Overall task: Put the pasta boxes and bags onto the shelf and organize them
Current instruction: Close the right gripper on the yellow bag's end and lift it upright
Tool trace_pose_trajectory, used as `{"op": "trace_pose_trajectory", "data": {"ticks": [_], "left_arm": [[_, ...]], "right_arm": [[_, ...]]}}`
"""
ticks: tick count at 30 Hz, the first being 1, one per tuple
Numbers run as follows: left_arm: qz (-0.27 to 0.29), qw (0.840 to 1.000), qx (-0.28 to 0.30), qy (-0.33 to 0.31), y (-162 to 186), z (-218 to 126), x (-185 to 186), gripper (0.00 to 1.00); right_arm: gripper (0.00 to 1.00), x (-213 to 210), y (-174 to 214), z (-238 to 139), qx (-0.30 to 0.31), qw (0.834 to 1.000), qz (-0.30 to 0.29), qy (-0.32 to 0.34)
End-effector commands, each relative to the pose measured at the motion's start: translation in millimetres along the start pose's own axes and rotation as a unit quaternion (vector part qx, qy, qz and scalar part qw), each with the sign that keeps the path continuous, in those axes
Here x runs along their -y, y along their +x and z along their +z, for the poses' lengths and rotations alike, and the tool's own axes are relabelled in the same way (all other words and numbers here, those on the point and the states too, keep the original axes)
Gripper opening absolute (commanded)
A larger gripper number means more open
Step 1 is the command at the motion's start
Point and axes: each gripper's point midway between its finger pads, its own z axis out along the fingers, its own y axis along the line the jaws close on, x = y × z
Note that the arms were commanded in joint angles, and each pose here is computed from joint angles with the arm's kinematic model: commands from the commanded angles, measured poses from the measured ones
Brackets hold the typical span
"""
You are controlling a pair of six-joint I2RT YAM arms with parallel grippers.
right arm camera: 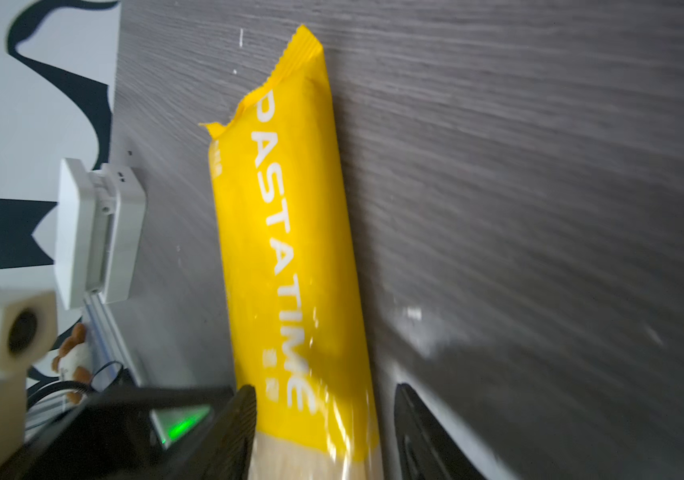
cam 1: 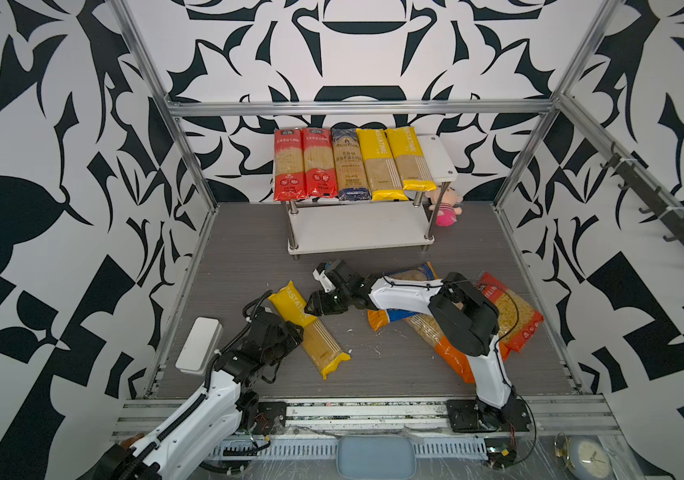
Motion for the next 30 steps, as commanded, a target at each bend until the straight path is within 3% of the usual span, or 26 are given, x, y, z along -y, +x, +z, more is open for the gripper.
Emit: {"op": "trace_pose_trajectory", "data": {"ticks": [1,5,8,13,19,25,27,30], "left_arm": [[-0.021,0.999,0.018,0.019,-3.3,5.1,6.5,0.55],[-0.023,0.999,0.018,0.023,-1.1,9.5,3.7,0.42],[-0.024,0.999,0.017,0.026,-0.2,10.2,2.9,0.34],[-0.017,0.999,0.022,0.026,-3.0,0.0,6.2,0.3],[0.006,0.996,0.05,0.071,-19.7,-41.4,39.7,0.34],[0.04,0.988,0.063,0.133,-26.8,-75.8,73.1,0.39],[0.064,0.981,0.069,0.169,-28.6,-87.7,89.3,0.43],[0.102,0.96,0.076,0.248,-27.1,-105.0,119.6,0.58]], "right_arm": [[0.56,-18.2,-8.7,5.2,-0.003,1.0,-0.027,-0.015],[0.45,-28.4,2.6,25.5,-0.029,0.998,-0.04,-0.028],[0.3,-37.5,4.0,32.1,-0.03,0.997,-0.05,-0.048],[0.08,-70.4,-16.0,3.0,0.041,0.987,-0.118,-0.104],[0.01,-110.7,-36.5,-63.4,0.151,0.953,-0.199,-0.173],[0.0,-121.2,-62.5,-143.0,0.277,0.911,-0.202,-0.228],[0.0,-126.4,-64.9,-168.9,0.308,0.898,-0.209,-0.235],[0.0,-135.1,-66.6,-207.7,0.345,0.882,-0.221,-0.235]]}}
